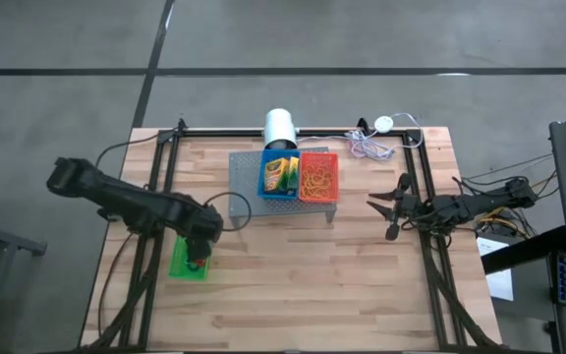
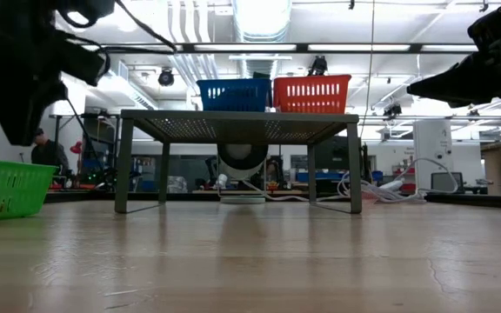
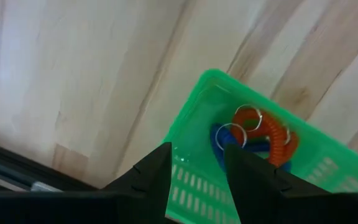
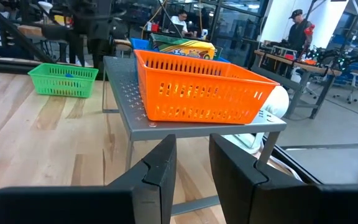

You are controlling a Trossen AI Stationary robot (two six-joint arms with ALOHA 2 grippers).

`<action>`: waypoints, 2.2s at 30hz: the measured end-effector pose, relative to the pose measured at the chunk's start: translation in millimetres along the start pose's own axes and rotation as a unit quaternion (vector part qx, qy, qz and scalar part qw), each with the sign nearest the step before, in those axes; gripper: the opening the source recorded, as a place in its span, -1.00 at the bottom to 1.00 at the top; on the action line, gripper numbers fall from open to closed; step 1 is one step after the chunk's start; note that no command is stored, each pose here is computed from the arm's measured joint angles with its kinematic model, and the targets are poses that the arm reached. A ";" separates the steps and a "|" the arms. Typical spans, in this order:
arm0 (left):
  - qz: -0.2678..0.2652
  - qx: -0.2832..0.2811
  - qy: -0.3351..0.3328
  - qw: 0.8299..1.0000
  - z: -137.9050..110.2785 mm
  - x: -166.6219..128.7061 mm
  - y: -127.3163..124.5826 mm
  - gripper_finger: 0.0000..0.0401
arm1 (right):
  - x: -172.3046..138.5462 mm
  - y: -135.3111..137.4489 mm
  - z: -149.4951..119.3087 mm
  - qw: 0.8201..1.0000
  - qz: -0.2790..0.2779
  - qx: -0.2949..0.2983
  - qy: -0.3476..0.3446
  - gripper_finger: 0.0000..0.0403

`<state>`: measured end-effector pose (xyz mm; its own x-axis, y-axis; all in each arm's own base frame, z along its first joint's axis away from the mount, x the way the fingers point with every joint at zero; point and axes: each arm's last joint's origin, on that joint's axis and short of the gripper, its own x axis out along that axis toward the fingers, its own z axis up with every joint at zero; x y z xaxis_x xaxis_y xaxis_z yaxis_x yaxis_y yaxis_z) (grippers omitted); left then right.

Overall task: Pick & Place Office Desk Supplies
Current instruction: Put the colored spring keychains into the green bin on the shelf

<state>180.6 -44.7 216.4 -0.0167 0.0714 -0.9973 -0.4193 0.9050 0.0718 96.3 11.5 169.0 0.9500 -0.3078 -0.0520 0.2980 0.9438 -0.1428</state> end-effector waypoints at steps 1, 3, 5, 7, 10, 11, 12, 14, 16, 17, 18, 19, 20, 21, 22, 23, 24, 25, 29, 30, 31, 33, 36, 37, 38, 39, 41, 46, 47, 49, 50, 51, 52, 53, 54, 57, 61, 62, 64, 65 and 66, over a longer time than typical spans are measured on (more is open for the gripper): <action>0.003 0.012 0.005 1.000 0.9 2.0 -1.0 -0.26 | 0.0 0.0 0.0 1.000 0.000 0.000 0.000 -0.55; 0.008 0.024 0.013 1.000 2.5 4.9 -2.1 -0.26 | 0.0 0.0 0.0 1.000 0.000 0.000 0.000 -0.55; 0.011 0.029 0.016 0.999 3.3 6.4 -2.6 -0.26 | 0.0 0.0 0.0 1.000 0.000 0.000 0.000 -0.55; 0.011 0.030 0.016 0.999 3.2 8.1 -2.4 -0.26 | 0.0 0.0 0.0 1.000 0.000 0.000 0.000 -0.55; 0.000 0.051 0.003 0.999 1.5 13.3 -1.5 -0.26 | 0.0 0.0 0.0 1.000 0.000 0.000 0.000 -0.55; -0.004 0.061 -0.003 0.998 0.6 15.4 -0.8 -0.26 | 0.0 0.0 0.0 1.000 0.000 0.000 0.000 -0.55; -0.007 0.066 -0.005 0.998 -0.4 17.7 0.1 -0.26 | 0.0 0.0 0.0 1.000 0.000 0.000 0.000 -0.55; -0.009 0.065 -0.007 0.998 -2.0 21.4 2.5 -0.26 | 0.0 0.0 0.0 1.000 0.000 0.000 0.000 -0.55; -0.008 0.062 -0.005 0.998 -3.7 24.4 4.5 -0.26 | 0.0 0.0 0.0 1.000 0.000 0.000 0.000 -0.55; -0.006 0.061 -0.003 0.998 -4.4 25.9 5.3 -0.26 | 0.0 0.0 0.0 1.000 0.000 0.000 0.000 -0.55; -0.005 0.061 -0.002 0.998 -4.7 27.0 5.9 -0.26 | 0.0 0.0 0.0 1.000 0.000 0.000 0.000 -0.55; -0.004 0.060 -0.001 0.998 -4.8 28.1 6.5 -0.26 | 0.0 0.0 0.0 1.000 0.000 0.000 0.000 -0.55; -0.004 0.060 0.000 0.998 -5.0 29.5 7.3 -0.26 | 0.0 0.0 0.0 1.000 0.000 0.000 0.000 -0.55; -0.004 0.059 0.001 0.998 -5.1 30.8 7.7 -0.26 | 0.0 0.0 0.0 1.000 0.000 0.000 0.000 -0.55; -0.004 0.059 0.000 0.998 -5.2 32.4 7.8 -0.26 | 0.0 0.0 0.0 1.000 0.000 0.000 0.000 -0.55; -0.006 0.061 -0.002 0.998 -5.1 34.0 8.0 -0.26 | 0.0 0.0 0.0 1.000 0.000 0.000 0.000 -0.55; -0.007 0.063 -0.003 0.998 -5.3 35.4 8.1 -0.26 | 0.0 0.0 0.0 1.000 0.000 0.000 0.000 -0.55; -0.008 0.062 -0.003 0.998 -5.5 36.8 8.2 -0.26 | 0.0 0.0 0.0 1.000 0.000 0.000 0.000 -0.55; -0.020 0.054 -0.001 0.998 -4.9 36.9 7.4 -0.26 | 0.0 0.0 0.0 1.000 0.000 0.000 0.000 -0.55; -0.021 0.053 -0.001 0.998 -4.6 36.2 7.2 -0.26 | 0.0 0.0 0.0 1.000 0.000 0.000 0.000 -0.55; -0.022 0.053 -0.002 0.998 -4.2 35.3 6.9 -0.26 | 0.0 0.0 0.0 1.000 0.000 0.000 0.000 -0.55; -0.022 0.053 -0.003 0.998 -3.8 34.5 6.8 -0.26 | 0.0 0.0 0.0 1.000 0.000 0.000 0.000 -0.55; -0.024 0.053 -0.005 0.998 -2.6 31.8 6.1 -0.26 | 0.0 0.0 0.0 1.000 0.000 0.000 0.000 -0.55; -0.026 0.053 -0.007 0.998 -1.9 30.4 5.6 -0.26 | 0.0 0.0 0.0 1.000 0.000 0.000 0.000 -0.55; -0.028 0.052 -0.009 0.998 -1.5 28.9 5.3 -0.26 | 0.0 0.0 0.0 1.000 0.000 0.000 0.000 -0.55; -0.032 0.052 -0.010 0.998 -1.1 26.9 5.1 -0.26 | 0.0 0.0 0.0 1.000 0.000 0.000 0.000 -0.55; -0.042 0.052 -0.015 0.998 0.4 22.1 3.8 -0.26 | 0.0 0.0 0.0 1.000 0.000 0.000 0.000 -0.55; -0.051 0.072 -0.028 0.996 0.7 11.4 4.4 -0.26 | 0.0 0.0 0.0 1.000 0.000 0.000 0.000 -0.55; -0.049 0.079 -0.029 0.995 -0.2 10.9 5.3 -0.26 | 0.0 0.0 0.0 1.000 0.000 0.000 0.000 -0.55; -0.031 0.098 -0.032 0.994 -1.4 11.0 7.4 -0.26 | 0.0 0.0 0.0 1.000 0.000 0.000 0.000 -0.55; -0.023 0.108 -0.035 0.993 -1.4 11.6 7.9 -0.26 | 0.0 0.0 0.0 1.000 0.000 0.000 0.000 -0.55; -0.018 0.118 -0.038 0.992 -1.3 12.7 8.3 -0.26 | 0.0 0.0 0.0 1.000 0.000 0.000 0.000 -0.55; -0.016 0.125 -0.040 0.991 -1.2 14.1 8.5 -0.26 | 0.0 0.0 0.0 1.000 0.000 0.000 0.000 -0.55; -0.018 0.130 -0.044 0.990 -0.5 15.6 8.5 -0.26 | 0.0 0.0 0.0 1.000 0.000 0.000 0.000 -0.55; -0.020 0.133 -0.048 0.990 0.0 17.1 8.1 -0.26 | 0.0 0.0 0.0 1.000 0.000 0.000 0.000 -0.55; -0.025 0.133 -0.044 0.990 -1.2 21.8 8.3 -0.26 | 0.0 0.0 0.0 1.000 0.000 0.000 0.000 -0.55; -0.041 0.130 -0.038 0.990 -2.1 25.4 7.5 -0.26 | 0.0 0.0 0.0 1.000 0.000 0.000 0.000 -0.55; -0.042 0.128 -0.037 0.990 -2.5 26.3 7.6 -0.26 | 0.0 0.0 0.0 1.000 0.000 0.000 0.000 -0.55; -0.044 0.126 -0.035 0.990 -3.0 28.3 7.7 -0.26 | 0.0 0.0 0.0 1.000 0.000 0.000 0.000 -0.55; -0.046 0.125 -0.038 0.990 -2.9 29.7 7.4 -0.26 | 0.0 0.0 0.0 1.000 0.000 0.000 0.000 -0.55; -0.050 0.125 -0.040 0.990 -2.9 31.7 7.1 -0.26 | 0.0 0.0 0.0 1.000 0.000 0.000 0.000 -0.55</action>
<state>174.6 -37.2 185.2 0.0902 0.0012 -0.9959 -0.1778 0.9840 -0.0149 96.3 11.5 168.9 0.9500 -0.3078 -0.0522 0.2980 0.9438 -0.1430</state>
